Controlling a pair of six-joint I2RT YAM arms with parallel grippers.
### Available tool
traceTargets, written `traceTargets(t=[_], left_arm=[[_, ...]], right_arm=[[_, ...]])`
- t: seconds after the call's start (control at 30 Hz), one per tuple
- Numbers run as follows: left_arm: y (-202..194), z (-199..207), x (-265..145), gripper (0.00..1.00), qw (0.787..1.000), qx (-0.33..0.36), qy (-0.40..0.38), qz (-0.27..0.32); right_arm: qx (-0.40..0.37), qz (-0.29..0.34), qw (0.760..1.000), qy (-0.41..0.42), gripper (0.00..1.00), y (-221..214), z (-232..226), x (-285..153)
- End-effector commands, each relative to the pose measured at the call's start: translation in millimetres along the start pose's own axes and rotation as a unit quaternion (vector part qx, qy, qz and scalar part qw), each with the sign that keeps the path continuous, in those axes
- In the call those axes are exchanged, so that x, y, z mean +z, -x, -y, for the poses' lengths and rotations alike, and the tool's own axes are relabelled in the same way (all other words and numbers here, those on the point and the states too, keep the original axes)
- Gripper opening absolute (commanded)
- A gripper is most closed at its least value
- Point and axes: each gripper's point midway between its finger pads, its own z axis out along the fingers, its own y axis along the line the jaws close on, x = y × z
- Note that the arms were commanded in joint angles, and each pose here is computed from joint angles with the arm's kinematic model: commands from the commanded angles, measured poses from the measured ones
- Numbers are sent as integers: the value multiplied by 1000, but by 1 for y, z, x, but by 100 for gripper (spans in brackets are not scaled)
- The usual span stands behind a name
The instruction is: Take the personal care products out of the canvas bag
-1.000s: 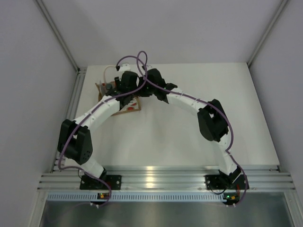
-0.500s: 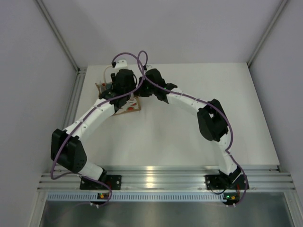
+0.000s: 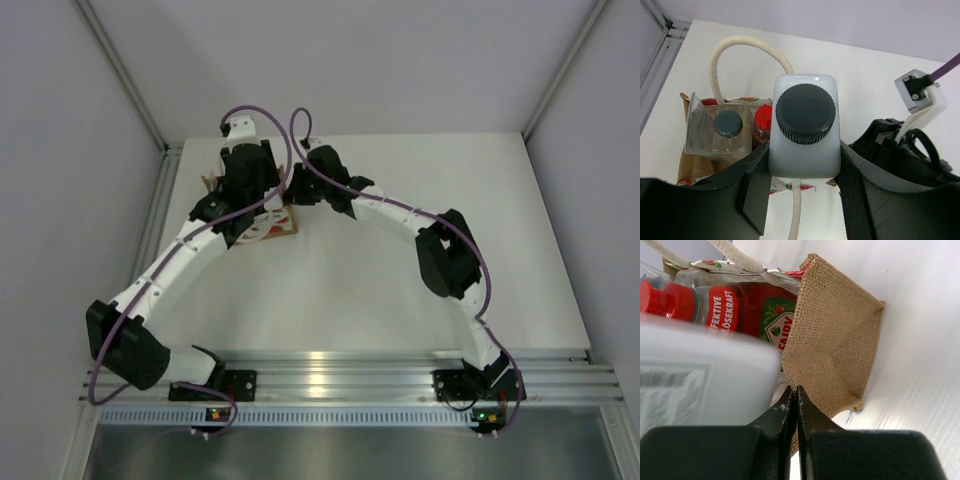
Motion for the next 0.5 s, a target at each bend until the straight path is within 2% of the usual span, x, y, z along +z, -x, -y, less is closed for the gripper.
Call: traceTargets(t=[0.0, 0.27, 0.47], left_arm=[[115, 12, -52, 0, 981, -105, -57, 150], [140, 17, -81, 0, 974, -113, -98, 171], [123, 21, -101, 0, 973, -110, -126, 158]], right_arm=[[4, -19, 1000, -19, 0, -14, 21, 14], [6, -24, 999, -21, 0, -18, 24, 18], [5, -24, 1000, -18, 0, -18, 23, 19]])
